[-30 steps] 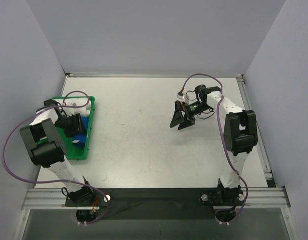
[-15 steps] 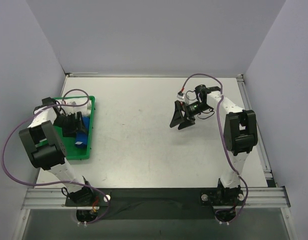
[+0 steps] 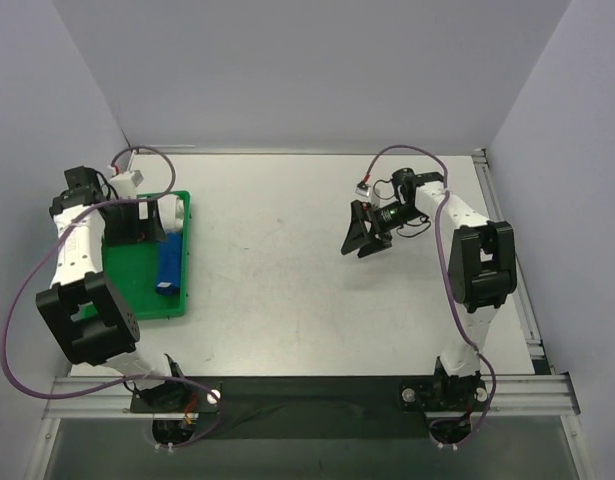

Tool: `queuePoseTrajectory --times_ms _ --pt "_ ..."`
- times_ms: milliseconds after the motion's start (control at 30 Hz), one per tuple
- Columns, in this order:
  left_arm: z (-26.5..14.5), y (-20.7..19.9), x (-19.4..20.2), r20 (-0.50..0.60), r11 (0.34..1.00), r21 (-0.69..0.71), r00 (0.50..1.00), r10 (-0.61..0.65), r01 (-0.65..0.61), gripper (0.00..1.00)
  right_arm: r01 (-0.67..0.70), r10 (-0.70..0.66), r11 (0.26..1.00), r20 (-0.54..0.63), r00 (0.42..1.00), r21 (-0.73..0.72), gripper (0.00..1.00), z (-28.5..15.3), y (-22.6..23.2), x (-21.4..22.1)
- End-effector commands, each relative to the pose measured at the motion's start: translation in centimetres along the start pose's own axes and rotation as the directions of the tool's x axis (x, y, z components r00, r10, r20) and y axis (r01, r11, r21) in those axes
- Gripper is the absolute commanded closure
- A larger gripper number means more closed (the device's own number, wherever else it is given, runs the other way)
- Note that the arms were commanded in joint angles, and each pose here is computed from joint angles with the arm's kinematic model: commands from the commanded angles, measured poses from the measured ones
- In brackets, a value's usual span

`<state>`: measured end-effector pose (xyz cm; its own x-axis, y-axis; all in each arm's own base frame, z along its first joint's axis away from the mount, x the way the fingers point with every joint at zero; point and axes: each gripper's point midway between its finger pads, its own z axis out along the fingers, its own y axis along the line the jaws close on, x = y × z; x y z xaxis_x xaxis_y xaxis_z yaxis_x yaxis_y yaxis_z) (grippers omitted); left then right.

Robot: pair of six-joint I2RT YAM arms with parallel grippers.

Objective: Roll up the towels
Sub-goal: Place the rolled towel into the container

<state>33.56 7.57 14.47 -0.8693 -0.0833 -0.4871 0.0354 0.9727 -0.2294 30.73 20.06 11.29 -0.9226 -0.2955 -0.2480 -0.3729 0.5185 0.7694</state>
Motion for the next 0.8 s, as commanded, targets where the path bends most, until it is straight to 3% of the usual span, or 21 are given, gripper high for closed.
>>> queuePoseTrajectory --times_ms 0,100,133,300,467,600,767 --pt "-2.1 -2.7 -3.3 0.072 0.984 -0.052 0.982 0.172 -0.169 0.03 0.083 -0.086 0.995 0.071 0.994 0.053 0.0 -3.4 2.2 -0.9" --pt "-2.3 -5.4 -4.6 0.087 0.961 -0.091 0.96 0.268 -0.26 0.03 0.092 -0.101 0.992 0.105 0.989 0.088 0.0 -4.8 2.5 -0.9" --pt "-2.0 -7.9 -4.8 0.096 0.949 -0.067 0.944 0.315 -0.309 0.03 0.094 -0.105 0.99 0.112 0.988 0.101 0.0 -5.2 2.4 -0.8" --pt "-0.9 -14.6 -5.9 0.18 0.917 -0.031 0.9 0.397 -0.398 0.03 0.071 -0.106 0.974 0.158 0.982 0.216 0.0 -7.6 1.4 0.4" --pt "2.7 -20.5 -3.6 0.173 0.874 -0.002 0.861 0.479 -0.486 0.03 0.012 -0.085 0.956 0.238 0.968 0.293 0.0 -9.5 0.3 1.6" --pt "5.3 -23.0 -1.2 0.154 0.849 0.044 0.843 0.515 -0.527 0.03 -0.003 -0.089 0.929 0.23 0.969 0.371 0.0 -9.5 -1.4 3.9" --pt "5.9 -23.2 -0.8 0.152 0.865 0.047 0.859 0.489 -0.5 0.03 -0.004 -0.094 0.917 0.226 0.97 0.399 0.0 -9.6 -1.7 5.0"
